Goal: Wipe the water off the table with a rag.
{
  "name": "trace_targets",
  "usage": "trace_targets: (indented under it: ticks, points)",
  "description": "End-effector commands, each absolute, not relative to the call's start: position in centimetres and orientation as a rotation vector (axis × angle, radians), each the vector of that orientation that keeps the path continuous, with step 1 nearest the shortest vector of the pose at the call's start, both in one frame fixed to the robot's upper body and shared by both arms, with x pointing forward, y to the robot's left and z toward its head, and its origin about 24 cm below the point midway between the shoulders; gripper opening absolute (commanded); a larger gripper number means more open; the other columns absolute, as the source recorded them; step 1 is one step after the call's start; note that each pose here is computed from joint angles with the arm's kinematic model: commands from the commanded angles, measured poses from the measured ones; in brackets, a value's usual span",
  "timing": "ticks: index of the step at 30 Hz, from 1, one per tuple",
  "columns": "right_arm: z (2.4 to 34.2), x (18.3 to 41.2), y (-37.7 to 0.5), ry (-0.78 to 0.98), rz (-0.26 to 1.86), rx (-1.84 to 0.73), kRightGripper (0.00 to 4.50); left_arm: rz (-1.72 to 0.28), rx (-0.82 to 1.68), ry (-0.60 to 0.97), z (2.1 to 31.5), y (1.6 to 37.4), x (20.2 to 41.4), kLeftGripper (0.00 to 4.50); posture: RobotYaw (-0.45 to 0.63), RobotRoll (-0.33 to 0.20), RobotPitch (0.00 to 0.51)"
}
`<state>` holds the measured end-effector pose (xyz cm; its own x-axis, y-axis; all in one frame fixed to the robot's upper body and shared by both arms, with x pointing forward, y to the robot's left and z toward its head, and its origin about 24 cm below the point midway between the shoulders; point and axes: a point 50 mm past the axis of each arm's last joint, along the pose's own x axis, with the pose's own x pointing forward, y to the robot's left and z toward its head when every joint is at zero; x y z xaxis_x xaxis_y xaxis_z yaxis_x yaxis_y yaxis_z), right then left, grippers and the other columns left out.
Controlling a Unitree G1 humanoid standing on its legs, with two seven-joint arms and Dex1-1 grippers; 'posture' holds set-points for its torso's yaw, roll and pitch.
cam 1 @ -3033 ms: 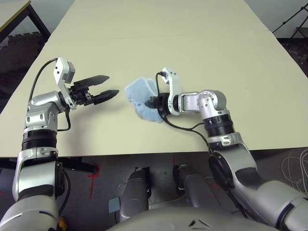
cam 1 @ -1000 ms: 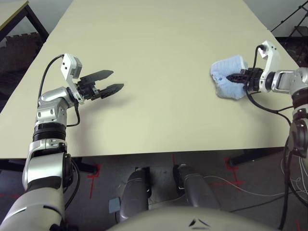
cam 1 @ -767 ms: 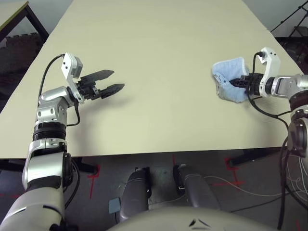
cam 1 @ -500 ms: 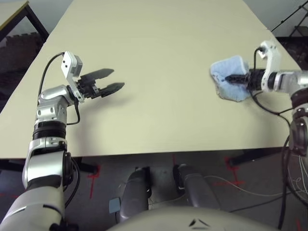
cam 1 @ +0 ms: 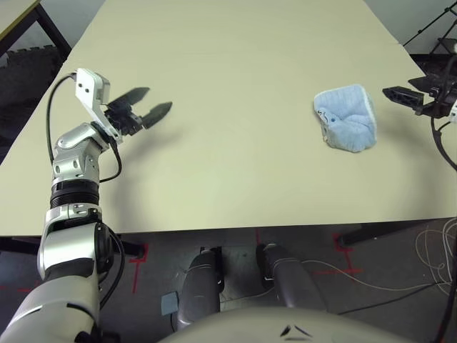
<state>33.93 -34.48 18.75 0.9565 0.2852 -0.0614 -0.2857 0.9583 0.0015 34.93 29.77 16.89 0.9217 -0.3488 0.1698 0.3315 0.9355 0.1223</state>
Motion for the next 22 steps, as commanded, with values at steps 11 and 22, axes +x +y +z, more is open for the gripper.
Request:
trace_targets:
  ticks: [11, 22]
  points:
    - [16.3, 33.0, -34.1, -0.311, -0.043, 0.073, 4.47, 0.13, 0.029, -0.267, 15.1, 33.0, 33.5, 4.5, -0.14, 0.0, 0.194]
    - [15.2, 33.0, -34.2, -0.327, -0.11, 0.083, 4.47, 0.185, 0.047, -0.267, 14.8, 33.8, 32.8, 4.5, -0.11, 0.0, 0.189]
